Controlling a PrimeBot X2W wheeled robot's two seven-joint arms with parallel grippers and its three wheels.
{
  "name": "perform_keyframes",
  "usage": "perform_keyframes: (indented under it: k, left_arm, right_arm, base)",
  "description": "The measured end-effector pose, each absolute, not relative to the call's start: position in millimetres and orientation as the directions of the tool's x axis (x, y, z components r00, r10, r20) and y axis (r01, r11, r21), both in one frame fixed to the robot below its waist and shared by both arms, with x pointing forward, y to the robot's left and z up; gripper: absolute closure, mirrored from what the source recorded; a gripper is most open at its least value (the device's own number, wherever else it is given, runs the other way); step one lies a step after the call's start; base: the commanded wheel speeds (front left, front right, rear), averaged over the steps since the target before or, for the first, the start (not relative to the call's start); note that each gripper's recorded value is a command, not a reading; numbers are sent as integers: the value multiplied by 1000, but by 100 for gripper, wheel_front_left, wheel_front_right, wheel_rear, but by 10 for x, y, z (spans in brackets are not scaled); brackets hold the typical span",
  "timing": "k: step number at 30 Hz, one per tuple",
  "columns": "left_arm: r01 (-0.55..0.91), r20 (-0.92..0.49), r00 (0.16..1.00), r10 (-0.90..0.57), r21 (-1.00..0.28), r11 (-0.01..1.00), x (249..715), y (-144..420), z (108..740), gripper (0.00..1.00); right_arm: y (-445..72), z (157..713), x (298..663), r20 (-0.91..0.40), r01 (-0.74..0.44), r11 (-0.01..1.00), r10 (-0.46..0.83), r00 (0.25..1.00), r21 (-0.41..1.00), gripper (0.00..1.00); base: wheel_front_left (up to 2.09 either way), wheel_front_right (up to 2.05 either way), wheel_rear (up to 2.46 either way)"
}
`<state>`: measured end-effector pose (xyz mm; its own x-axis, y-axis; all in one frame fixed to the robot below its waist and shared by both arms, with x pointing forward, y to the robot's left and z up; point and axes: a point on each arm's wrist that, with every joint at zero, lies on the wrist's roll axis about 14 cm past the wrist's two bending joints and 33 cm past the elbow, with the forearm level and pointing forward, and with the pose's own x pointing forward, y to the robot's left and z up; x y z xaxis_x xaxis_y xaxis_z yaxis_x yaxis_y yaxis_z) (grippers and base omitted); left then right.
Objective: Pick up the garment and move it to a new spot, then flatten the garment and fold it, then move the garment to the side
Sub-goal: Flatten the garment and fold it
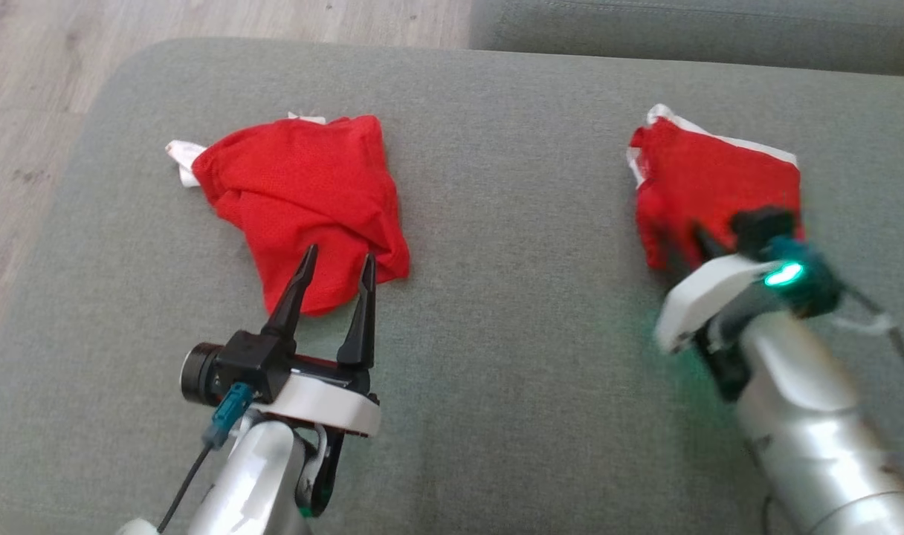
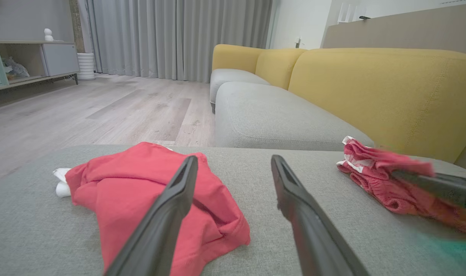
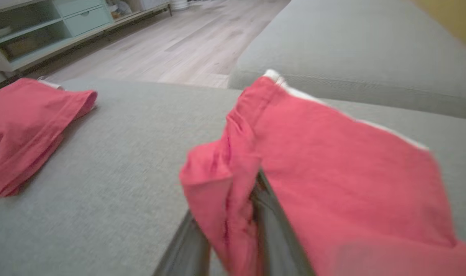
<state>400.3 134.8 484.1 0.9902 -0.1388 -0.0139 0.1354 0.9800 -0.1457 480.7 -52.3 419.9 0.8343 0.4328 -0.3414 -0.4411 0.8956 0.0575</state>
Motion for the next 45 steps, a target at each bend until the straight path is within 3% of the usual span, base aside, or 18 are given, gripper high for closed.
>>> perform_keyframes:
  k: [5, 10, 15, 20, 25, 30, 39, 40, 41, 42, 45]
  left_arm:
    - [154, -7, 988, -157, -148, 977, 4022, 1279, 4864, 0]
    - [184, 16, 983, -183, -149, 972, 4041, 1182, 4942, 0]
    - [207, 48, 978, -202, -147, 967, 4072, 1093, 5050, 0]
    - [228, 75, 973, -218, -158, 961, 4102, 1017, 5139, 0]
    - [258, 66, 966, -250, -167, 952, 4072, 892, 5095, 0]
    - [266, 49, 964, -262, -175, 948, 4051, 844, 5030, 0]
    - [263, 16, 964, -265, -189, 946, 4059, 848, 4898, 0]
    - [260, 12, 965, -263, -189, 947, 4064, 856, 4883, 0]
    - [260, 9, 965, -263, -191, 946, 4070, 862, 4870, 0]
    - [260, 8, 965, -263, -193, 946, 4078, 870, 4861, 0]
    - [252, 3, 967, -256, -188, 949, 4119, 904, 4833, 0]
  right_arm:
    - [-283, 4158, 4619, -338, -490, 869, 483, 808, 70, 0]
    - [-398, 4403, 4671, -237, -434, 895, 447, 863, 107, 0]
    - [-824, 4884, 4860, -77, -300, 941, 314, 946, 156, 0]
    - [-1366, 5281, 4842, 70, -174, 976, 166, 984, 134, 0]
    - [-1878, 5015, 4408, 34, -33, 993, 30, 999, 112, 0]
    - [-2006, 4767, 4048, -19, 19, 986, -16, 1000, 164, 0]
    - [-1957, 4697, 3996, -32, 13, 983, -8, 999, 186, 0]
    - [-1945, 4695, 4015, -32, 10, 983, -4, 999, 184, 59]
    - [-1930, 4686, 4037, -34, 5, 984, 1, 999, 180, 59]
    - [-1908, 4680, 4068, -35, -2, 985, 8, 999, 173, 100]
    - [-1830, 4710, 4233, -26, -29, 988, 33, 999, 152, 100]
  base:
    - [0, 0, 0]
    - [0, 0, 0]
    - [0, 0, 0]
    - [0, 0, 0]
    - [0, 0, 0]
    - [0, 0, 0]
    - [0, 0, 0]
    - [0, 0, 0]
    - [0, 0, 0]
    - [0, 0, 0]
    - [0, 0, 0]
